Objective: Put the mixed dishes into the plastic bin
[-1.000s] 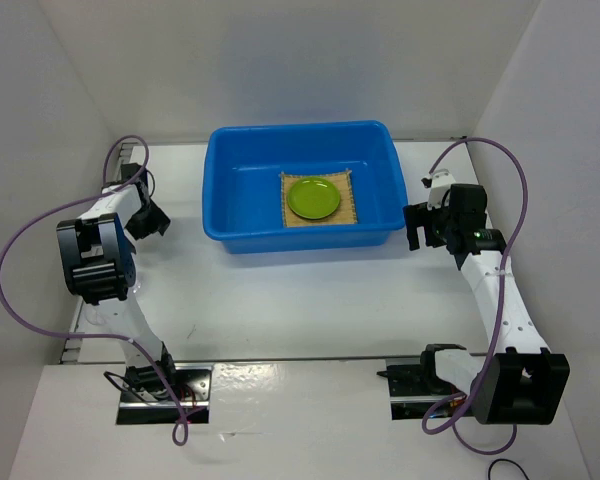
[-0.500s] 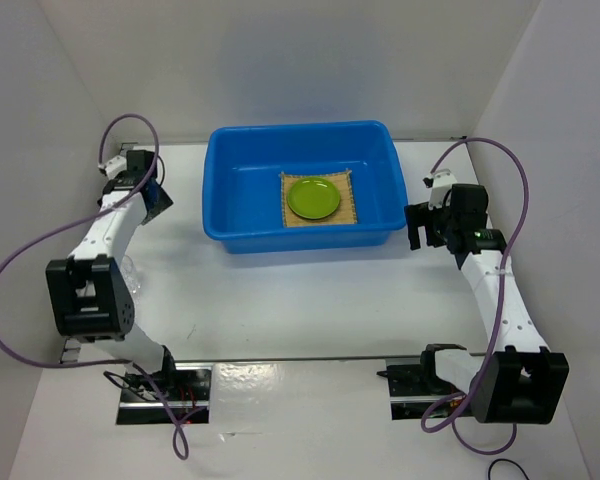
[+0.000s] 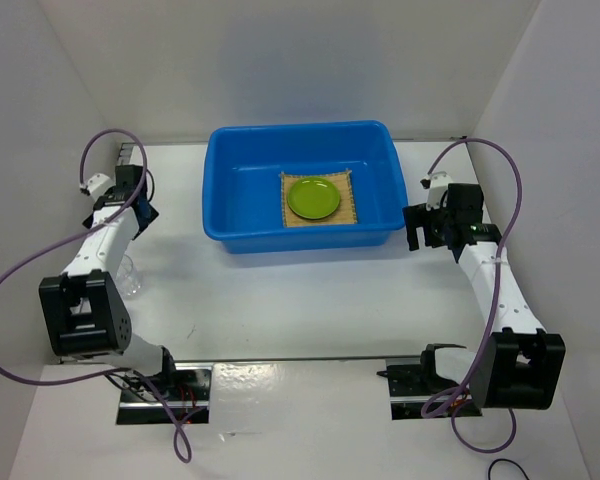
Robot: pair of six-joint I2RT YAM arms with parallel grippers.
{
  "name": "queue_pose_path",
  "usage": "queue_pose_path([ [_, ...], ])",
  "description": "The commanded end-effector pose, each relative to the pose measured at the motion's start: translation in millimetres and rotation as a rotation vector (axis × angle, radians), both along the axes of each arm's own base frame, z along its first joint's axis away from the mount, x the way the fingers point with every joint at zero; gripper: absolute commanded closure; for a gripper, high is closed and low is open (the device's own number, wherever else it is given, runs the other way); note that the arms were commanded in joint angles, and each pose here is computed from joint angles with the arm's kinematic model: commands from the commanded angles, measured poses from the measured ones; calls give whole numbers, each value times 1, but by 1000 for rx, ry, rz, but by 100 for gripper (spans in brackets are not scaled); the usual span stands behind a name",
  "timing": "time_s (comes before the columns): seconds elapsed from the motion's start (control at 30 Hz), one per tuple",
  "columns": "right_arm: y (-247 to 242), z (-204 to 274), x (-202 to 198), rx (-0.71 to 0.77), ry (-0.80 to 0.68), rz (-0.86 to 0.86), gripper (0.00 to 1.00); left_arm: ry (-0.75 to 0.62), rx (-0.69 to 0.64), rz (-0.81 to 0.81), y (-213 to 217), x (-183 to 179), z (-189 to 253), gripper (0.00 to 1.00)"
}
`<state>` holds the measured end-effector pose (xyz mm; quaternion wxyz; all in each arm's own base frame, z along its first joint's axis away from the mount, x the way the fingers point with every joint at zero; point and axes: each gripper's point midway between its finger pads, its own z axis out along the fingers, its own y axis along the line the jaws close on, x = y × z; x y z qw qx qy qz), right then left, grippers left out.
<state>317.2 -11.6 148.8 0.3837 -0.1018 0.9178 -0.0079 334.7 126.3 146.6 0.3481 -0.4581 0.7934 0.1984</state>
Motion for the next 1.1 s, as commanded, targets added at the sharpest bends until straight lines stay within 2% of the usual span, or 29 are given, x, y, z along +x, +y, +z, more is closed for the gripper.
queue_pose_path([
  [0.0, -4, 4, 7, -8, -34, -15, 2, 45, -36, 76, 17, -4, -14, 0],
  [0.5, -3, 0, 6, 0, -16, -8, 2, 176, -122, 63, 15, -2, -65, 0],
  [0.53, -3, 0, 6, 0, -16, -8, 2, 179, -131, 50, 13, -2, -66, 3],
  [0.6, -6, 0, 6, 0, -16, -18, 2, 203, -150, 59, 15, -4, -76, 10],
  [0.67, -6, 0, 6, -7, -16, -11, 2, 203, -151, 68, 18, -5, -76, 32],
  [0.73, -7, 0, 6, 0, -17, -14, 2, 198, -147, 69, 22, -4, -73, 64],
  [0.77, -7, 3, 5, -1, -26, -14, 2, 190, -138, 55, 24, 1, -67, 100],
  [0.97, -10, 9, 5, 4, -46, -12, 2, 123, -32, 27, 27, 28, -6, 100],
  [1.07, -10, 9, 5, 4, -46, -12, 2, 18, 18, -26, 18, 57, 58, 100],
])
